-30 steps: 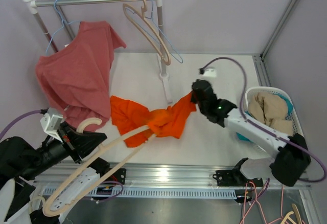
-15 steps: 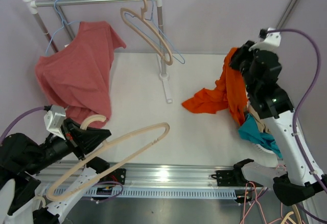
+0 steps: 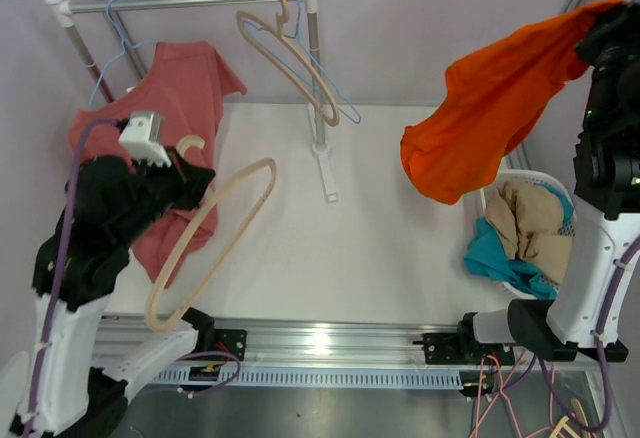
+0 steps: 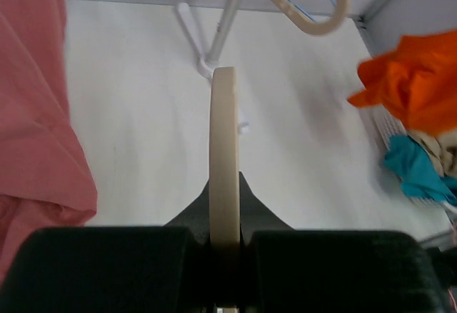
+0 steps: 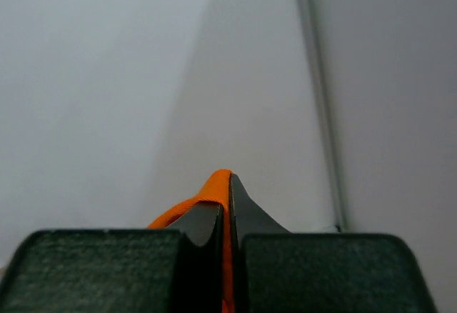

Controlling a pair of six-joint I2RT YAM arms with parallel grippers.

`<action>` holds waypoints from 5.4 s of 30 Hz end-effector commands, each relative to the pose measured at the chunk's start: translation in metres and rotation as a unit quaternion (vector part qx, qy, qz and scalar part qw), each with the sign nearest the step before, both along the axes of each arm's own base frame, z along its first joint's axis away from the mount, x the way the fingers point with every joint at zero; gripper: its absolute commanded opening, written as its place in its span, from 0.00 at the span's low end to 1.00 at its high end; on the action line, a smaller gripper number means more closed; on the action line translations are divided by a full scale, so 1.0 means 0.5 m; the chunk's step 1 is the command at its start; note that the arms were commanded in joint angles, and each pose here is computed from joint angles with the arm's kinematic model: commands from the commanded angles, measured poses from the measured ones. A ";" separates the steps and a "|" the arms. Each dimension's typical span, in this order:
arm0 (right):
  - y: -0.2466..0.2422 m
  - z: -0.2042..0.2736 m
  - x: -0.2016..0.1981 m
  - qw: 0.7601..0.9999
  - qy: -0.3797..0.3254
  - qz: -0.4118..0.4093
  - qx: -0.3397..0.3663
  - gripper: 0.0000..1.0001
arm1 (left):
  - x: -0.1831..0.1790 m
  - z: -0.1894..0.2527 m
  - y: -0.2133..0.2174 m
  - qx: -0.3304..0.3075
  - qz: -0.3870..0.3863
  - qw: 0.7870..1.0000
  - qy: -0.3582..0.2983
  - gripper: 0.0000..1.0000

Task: Remove the t-shirt from the hanger

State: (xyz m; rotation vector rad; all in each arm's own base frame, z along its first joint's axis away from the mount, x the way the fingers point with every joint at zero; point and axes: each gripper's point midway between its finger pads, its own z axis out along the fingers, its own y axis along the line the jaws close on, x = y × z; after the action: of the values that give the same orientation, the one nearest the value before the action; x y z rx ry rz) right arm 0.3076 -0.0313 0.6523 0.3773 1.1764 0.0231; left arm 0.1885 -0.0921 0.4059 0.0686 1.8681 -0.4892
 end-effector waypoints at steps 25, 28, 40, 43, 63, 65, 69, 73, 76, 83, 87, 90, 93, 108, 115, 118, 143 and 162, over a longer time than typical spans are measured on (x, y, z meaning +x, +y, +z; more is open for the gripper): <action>-0.301 -0.920 -0.105 0.860 0.335 -0.245 0.297 0.00 | 0.349 0.183 0.011 -0.018 0.047 0.997 -0.060 0.01; -0.309 -0.992 -0.112 0.832 0.372 -0.268 0.312 0.12 | 0.360 0.184 0.010 -0.012 0.045 0.997 -0.063 0.01; -0.271 -0.608 -0.052 0.902 0.288 -0.262 0.185 0.94 | 0.409 0.174 0.033 0.018 0.075 0.994 -0.077 0.01; -0.232 -0.562 -0.030 0.919 0.281 -0.214 0.177 0.96 | 0.422 0.185 0.045 0.034 0.087 0.991 -0.095 0.01; -0.157 -0.545 0.020 0.946 0.258 -0.123 0.155 0.97 | 0.585 0.265 0.038 0.132 0.169 0.957 -0.194 0.01; -0.154 -0.544 0.023 0.947 0.255 -0.118 0.154 0.97 | 0.619 0.241 0.026 0.143 0.171 0.957 -0.188 0.01; -0.145 -0.553 0.023 0.948 0.254 -0.106 0.158 0.97 | 0.661 0.223 -0.017 0.150 0.165 0.955 -0.198 0.01; -0.131 -0.562 0.026 0.950 0.252 -0.088 0.160 0.97 | 0.696 0.200 -0.030 0.154 0.168 0.954 -0.194 0.01; -0.126 -0.564 0.025 0.951 0.251 -0.085 0.158 0.96 | 0.707 0.186 -0.036 0.156 0.162 0.956 -0.190 0.01; -0.121 -0.568 0.027 0.951 0.251 -0.082 0.159 0.97 | 0.703 0.142 -0.067 0.139 0.122 0.969 -0.165 0.01; -0.117 -0.566 0.024 0.952 0.249 -0.079 0.159 0.96 | 0.703 0.130 -0.094 0.124 0.089 0.976 -0.158 0.01; -0.118 -0.568 0.021 0.952 0.249 -0.081 0.160 0.97 | 0.695 0.116 -0.104 0.111 0.077 0.980 -0.143 0.01; -0.116 -0.571 0.020 0.951 0.251 -0.079 0.160 0.97 | 0.683 0.119 -0.105 0.102 0.074 0.982 -0.144 0.01; -0.097 -0.552 0.021 0.955 0.240 -0.054 0.165 0.99 | 0.553 0.228 -0.095 0.063 0.045 0.981 -0.178 0.57; -0.083 -0.549 0.025 0.956 0.240 -0.039 0.164 0.99 | 0.453 0.255 -0.044 0.055 0.044 0.985 -0.155 0.69; -0.076 -0.540 0.027 0.958 0.237 -0.029 0.161 0.99 | 0.416 0.258 0.011 0.023 0.040 0.987 -0.154 0.91; 0.012 -0.510 0.162 0.959 0.244 0.053 0.133 1.00 | 0.521 0.214 0.375 0.064 0.218 0.965 -0.131 1.00; 0.021 -0.511 0.165 0.962 0.237 0.049 0.126 0.99 | 0.636 0.081 0.409 0.027 0.223 0.974 -0.042 0.69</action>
State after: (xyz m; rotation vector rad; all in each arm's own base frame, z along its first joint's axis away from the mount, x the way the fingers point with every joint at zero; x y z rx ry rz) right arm 0.3910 -0.0185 0.3784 0.5823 1.7399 0.1897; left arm 0.5072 0.1089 0.4395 -0.2635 1.7572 -0.1084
